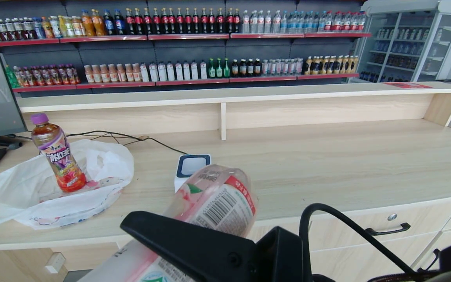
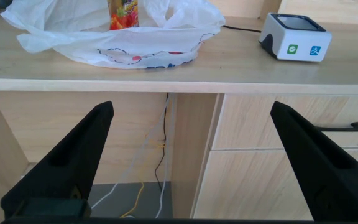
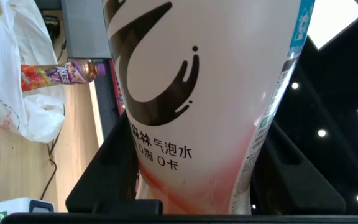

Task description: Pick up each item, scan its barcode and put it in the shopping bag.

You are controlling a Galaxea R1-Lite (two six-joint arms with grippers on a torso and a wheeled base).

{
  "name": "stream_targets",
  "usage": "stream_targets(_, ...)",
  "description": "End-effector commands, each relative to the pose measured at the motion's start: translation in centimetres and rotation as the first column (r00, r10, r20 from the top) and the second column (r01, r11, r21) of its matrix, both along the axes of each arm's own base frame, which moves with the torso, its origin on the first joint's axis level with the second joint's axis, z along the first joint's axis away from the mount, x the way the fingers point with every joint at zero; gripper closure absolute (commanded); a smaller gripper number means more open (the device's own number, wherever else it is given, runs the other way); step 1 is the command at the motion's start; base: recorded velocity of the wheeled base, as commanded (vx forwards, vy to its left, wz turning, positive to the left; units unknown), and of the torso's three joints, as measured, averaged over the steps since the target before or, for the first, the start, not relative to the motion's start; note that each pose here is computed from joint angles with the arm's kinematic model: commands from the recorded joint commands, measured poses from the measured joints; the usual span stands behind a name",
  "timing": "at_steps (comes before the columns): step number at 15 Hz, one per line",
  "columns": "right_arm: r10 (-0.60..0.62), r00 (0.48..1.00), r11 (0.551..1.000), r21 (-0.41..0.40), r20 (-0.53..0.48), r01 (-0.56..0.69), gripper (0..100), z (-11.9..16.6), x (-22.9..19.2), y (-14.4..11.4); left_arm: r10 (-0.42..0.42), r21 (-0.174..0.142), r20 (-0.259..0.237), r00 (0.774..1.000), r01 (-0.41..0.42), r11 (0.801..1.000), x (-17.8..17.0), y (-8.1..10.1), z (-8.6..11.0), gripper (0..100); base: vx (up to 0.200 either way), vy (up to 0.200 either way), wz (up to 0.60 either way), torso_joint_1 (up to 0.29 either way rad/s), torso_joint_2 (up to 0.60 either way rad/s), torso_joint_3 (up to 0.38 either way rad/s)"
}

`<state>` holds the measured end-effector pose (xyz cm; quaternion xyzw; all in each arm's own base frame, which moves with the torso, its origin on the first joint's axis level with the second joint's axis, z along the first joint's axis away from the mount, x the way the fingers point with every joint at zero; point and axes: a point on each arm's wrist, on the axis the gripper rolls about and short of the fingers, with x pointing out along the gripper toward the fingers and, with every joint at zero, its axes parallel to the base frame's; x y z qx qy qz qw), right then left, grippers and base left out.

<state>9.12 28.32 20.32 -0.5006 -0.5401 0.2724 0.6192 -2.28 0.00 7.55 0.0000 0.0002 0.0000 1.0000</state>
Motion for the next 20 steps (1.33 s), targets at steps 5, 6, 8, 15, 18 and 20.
stream_targets(5, 0.034, 0.999, 0.999, 0.030, -0.016, -0.033, 100, 0.6, -0.7, 0.3, 0.000, 0.000, 0.000, 1.000, 0.000, 1.000, 0.0, 0.0, 0.0, 0, 0.000, 0.000, 0.00, 0.000, 0.00, 0.000)
stream_targets(6, 0.043, 0.999, 0.998, 0.041, -0.031, -0.041, 100, 0.7, -0.7, 0.3, 0.000, 0.000, 0.000, 1.000, 0.000, 1.000, 0.0, 0.0, 0.0, 0, 0.000, 0.000, 0.00, 0.000, 0.00, 0.000)
stream_targets(8, 0.055, 0.997, 0.997, 0.059, -0.056, -0.052, 100, 0.9, -0.6, 0.3, 0.000, 0.000, 0.000, 1.000, 0.000, 1.000, 0.0, 0.0, 0.0, 0, 0.000, 0.000, 0.00, 0.000, 0.00, 0.000)
stream_targets(15, 0.024, 0.950, 0.991, 0.132, -0.312, 0.018, 100, 0.1, 3.7, -0.8, 0.000, 0.000, 0.000, 1.000, 0.000, 1.000, 0.0, 0.0, 0.0, 0, 0.000, 0.000, 0.00, 0.000, 0.00, 0.000)
stream_targets(18, 0.073, 0.868, 0.972, 0.228, -0.490, 0.047, 100, 0.0, 5.5, -1.7, 0.000, 0.000, 0.000, 1.000, 0.000, 1.000, 0.0, 0.0, 0.0, 0, 0.000, 0.000, 0.00, 0.000, 0.00, 0.000)
stream_targets(20, 0.163, 0.767, 0.945, 0.321, -0.620, 0.059, 100, -0.1, 6.6, -2.1, 0.000, 0.000, 0.000, 1.000, 0.000, 1.000, 0.0, 0.0, 0.0, 0, 0.000, 0.000, 0.00, 0.000, 0.00, 0.000)
